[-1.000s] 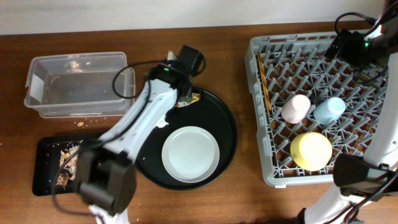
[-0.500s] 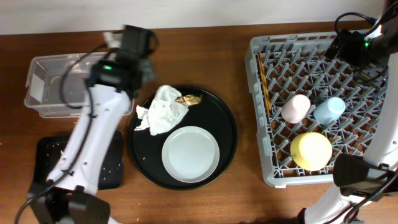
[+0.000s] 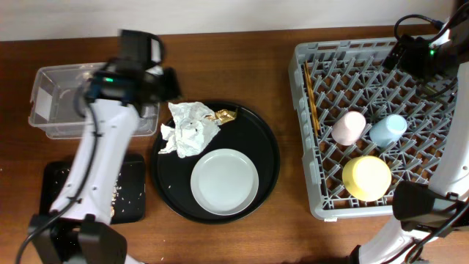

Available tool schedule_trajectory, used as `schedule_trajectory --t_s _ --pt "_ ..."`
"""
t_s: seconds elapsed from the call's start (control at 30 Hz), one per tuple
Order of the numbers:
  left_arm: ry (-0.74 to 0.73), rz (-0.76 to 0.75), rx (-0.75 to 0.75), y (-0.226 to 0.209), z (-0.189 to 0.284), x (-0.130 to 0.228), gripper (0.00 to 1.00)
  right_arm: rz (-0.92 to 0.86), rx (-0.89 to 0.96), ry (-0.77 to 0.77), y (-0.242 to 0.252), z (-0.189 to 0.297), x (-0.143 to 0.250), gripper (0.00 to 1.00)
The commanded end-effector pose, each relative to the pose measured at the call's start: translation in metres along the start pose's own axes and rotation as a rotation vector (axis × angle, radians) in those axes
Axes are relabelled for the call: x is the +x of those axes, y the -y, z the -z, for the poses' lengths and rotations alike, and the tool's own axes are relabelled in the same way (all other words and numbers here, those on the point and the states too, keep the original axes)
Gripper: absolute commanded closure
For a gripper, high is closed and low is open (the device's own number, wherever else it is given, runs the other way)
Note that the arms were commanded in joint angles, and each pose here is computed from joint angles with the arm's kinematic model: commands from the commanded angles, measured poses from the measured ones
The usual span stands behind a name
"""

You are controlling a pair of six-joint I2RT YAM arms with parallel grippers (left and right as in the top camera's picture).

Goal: Sort waste into correct bins and load items into the dishwasher rack

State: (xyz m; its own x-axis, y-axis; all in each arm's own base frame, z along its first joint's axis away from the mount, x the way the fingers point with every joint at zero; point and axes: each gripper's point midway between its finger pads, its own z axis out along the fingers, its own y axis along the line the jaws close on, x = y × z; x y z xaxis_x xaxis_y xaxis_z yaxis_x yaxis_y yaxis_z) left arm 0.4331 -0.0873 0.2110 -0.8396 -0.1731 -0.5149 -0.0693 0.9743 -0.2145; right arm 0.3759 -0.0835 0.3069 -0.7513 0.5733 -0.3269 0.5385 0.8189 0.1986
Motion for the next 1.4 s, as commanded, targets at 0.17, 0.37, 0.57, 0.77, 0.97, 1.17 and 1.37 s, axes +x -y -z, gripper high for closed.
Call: schedule_trajectory --t_s 0.17,0.37,0.57,0.77,0.97,1.17,1.37 --pt "-0.229 -0.044 -0.132 0.006 -0.065 0.114 0.42 0.008 0.008 0.006 0.002 0.003 0.000 0.01" --pt "-0.255 -0.035 -0.283 -0.021 -0.098 0.141 0.42 0.009 0.008 0.006 0.002 0.003 0.000 0.01" --pt "-0.315 -0.045 -0.311 -0.028 -0.119 0.158 0.46 0.009 0.008 0.006 0.002 0.003 0.000 0.01" --pt "-0.301 -0.043 -0.303 -0.026 -0.128 0.156 0.64 0.009 0.008 0.006 0.002 0.003 0.000 0.01" --pt "-0.284 -0.041 -0.294 -0.025 -0.132 0.154 0.73 0.009 0.008 0.006 0.002 0.003 0.000 0.01" --pt "-0.323 -0.041 -0.293 -0.026 -0.143 0.166 0.55 0.009 0.008 0.007 0.002 0.003 0.000 0.01" --pt "-0.339 -0.042 -0.296 -0.028 -0.147 0.170 0.89 0.009 0.008 0.006 0.002 0.003 0.000 0.01"
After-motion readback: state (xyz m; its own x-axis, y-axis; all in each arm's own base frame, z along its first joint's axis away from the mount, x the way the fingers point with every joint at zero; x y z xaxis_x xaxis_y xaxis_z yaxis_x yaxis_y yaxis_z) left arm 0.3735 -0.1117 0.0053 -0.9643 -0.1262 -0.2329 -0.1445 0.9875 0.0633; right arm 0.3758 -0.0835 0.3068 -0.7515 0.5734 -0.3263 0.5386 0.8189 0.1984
